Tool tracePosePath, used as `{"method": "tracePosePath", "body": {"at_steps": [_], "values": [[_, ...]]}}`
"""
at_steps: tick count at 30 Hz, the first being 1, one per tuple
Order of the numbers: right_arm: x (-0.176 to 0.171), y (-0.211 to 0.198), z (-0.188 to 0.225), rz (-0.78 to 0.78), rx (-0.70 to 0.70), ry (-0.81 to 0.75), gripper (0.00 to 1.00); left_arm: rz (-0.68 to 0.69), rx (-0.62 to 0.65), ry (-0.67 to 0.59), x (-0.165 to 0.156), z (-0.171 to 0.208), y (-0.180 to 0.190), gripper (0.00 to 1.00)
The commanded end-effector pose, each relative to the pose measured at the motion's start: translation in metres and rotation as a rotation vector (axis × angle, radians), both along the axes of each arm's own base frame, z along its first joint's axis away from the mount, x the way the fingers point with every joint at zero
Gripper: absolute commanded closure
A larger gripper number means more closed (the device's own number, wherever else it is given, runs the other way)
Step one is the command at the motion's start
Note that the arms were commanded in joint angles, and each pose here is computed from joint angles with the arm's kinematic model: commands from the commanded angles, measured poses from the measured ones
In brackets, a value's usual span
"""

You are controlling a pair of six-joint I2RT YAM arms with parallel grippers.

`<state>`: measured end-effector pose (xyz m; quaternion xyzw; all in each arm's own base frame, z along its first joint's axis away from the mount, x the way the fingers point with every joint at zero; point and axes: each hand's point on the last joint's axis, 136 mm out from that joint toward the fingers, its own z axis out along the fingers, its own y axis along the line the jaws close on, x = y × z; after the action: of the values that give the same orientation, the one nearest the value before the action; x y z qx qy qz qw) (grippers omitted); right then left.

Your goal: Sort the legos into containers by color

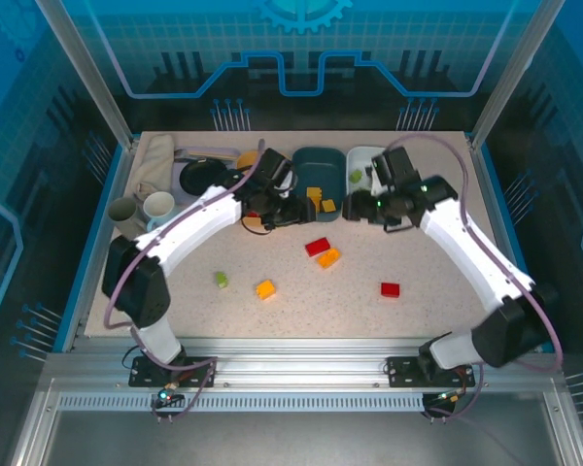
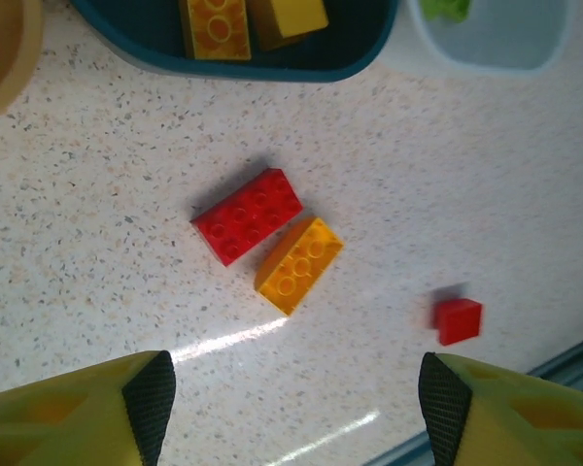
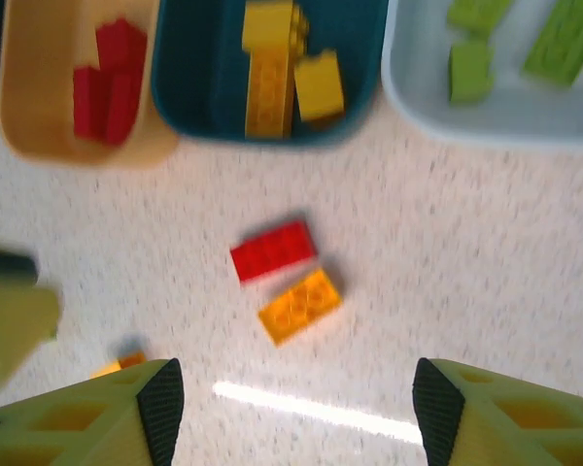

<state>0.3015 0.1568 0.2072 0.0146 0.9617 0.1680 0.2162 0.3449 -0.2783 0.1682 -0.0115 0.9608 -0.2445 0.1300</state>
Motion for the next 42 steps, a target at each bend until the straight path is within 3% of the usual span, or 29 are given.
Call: {"method": "tracePosePath", "body": {"at_steps": [1,6,7,9,19,30,42], "values": [[-0.040,0.003,-0.011,-0.013,0.065,0.059,0.29,-0.025,0.097,0.049,0.000,-0.024,-0.002,0.28],[-0.075,-0.015,-0.021,-0.034,0.050,0.088,0.17,0.120,0.222,0.148,0.004,-0.053,-0.014,0.22],[-0.078,-0.018,-0.021,-0.032,0.044,0.087,0.16,0.156,0.232,0.171,0.003,-0.059,-0.015,0.19],[-0.084,-0.022,-0.022,-0.023,0.030,0.092,0.13,0.223,0.232,0.204,0.002,-0.068,-0.022,0.01],[-0.100,-0.011,-0.010,0.097,0.123,0.020,0.00,0.402,0.240,0.314,0.007,-0.099,-0.039,0.01],[-0.103,-0.014,-0.009,0.102,0.152,0.011,0.00,0.445,0.287,0.334,0.019,-0.124,-0.045,0.06],[-0.098,-0.014,-0.010,0.084,0.164,0.012,0.00,0.459,0.357,0.364,0.011,-0.140,-0.040,0.19]]}}
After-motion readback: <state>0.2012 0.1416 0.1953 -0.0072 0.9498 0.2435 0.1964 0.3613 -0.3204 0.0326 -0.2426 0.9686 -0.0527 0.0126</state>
